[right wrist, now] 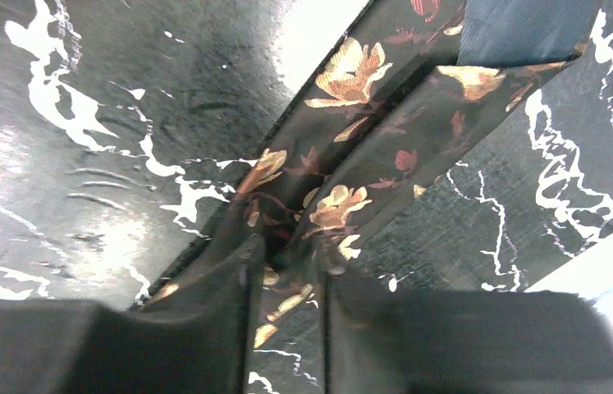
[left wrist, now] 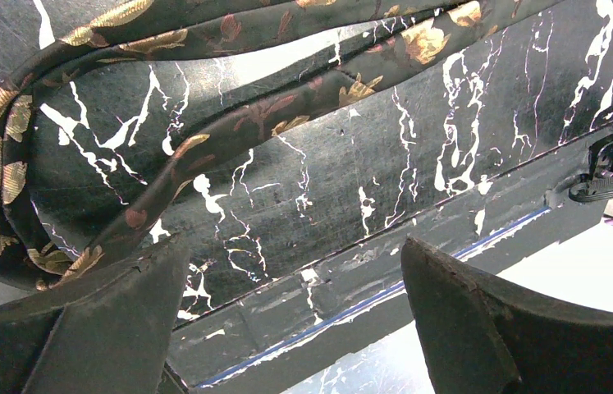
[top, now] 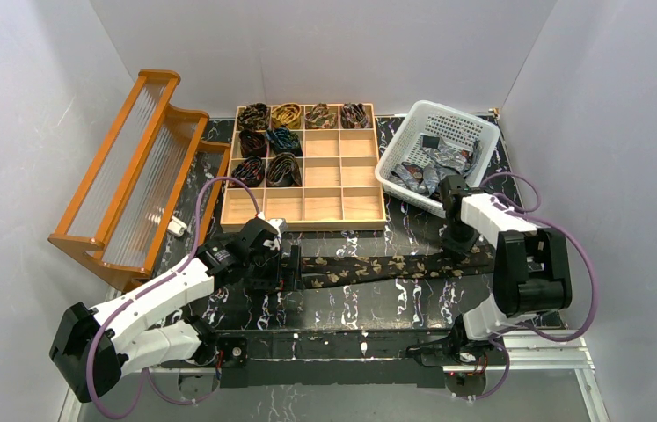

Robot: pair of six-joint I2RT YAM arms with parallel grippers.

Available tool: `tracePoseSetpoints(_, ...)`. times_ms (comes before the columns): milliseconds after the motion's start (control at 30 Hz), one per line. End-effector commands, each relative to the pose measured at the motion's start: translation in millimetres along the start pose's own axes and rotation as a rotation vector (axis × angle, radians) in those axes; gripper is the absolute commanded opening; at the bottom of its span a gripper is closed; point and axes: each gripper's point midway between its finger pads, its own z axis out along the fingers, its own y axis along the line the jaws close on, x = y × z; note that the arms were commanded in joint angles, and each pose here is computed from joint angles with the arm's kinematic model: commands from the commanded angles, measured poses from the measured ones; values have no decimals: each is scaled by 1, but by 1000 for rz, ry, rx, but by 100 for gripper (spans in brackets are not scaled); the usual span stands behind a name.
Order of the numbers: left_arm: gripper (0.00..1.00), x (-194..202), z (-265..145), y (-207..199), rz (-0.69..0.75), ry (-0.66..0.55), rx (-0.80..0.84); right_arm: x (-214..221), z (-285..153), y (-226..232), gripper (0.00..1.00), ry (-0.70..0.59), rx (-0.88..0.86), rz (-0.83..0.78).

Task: Roll the ties
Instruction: Flatten out the tie at the center of the board.

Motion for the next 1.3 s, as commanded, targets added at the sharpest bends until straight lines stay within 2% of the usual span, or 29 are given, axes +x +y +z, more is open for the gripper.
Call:
tracePoseSetpoints(0,98,-10,-7,-2,-3,-34,-6,-5,5,-3,48,-4,39,-3)
tracePoseSetpoints(200,98,-15,-11,14,-36,-62,-87,-19,-38,9,61,-65,-126,36)
tracePoseSetpoints(367,98,-25,-12,32,-130,-67,-105,-6,-91,41,76,-125,-541,34)
tracePoseSetpoints(500,98,-32,-16,48,-203,-94,-127,12,-133,63,77,-185,-886,-22)
tracePoseSetpoints(633,98,-36,-21,66,-278,-118,-186,32,-193,92,78,-311,-1306,-252)
tracePoseSetpoints(700,98,-39,-23,74,-334,-137,-218,47,-212,105,81,-394,-1413,-405)
tracePoseSetpoints(767,98,-43,-27,85,-396,-170,-264,65,-223,123,83,-517,-1449,-591)
tracePoseSetpoints(867,98,-44,-31,97,-494,-223,-315,117,-238,156,85,-696,-1514,-958)
tracePoseSetpoints(933,98,-42,-34,104,-543,-260,-343,147,-239,178,90,-766,-1515,-1161)
tracePoseSetpoints(1000,98,-40,-35,109,-588,-287,-358,177,-233,202,92,-778,-1484,-1356)
tracePoseSetpoints(1100,98,-33,-30,111,-652,-296,-354,204,-230,238,93,-819,-1469,-1495)
tracePoseSetpoints(1267,98,-23,-26,115,-711,-313,-353,234,-228,266,98,-856,-1537,-1645)
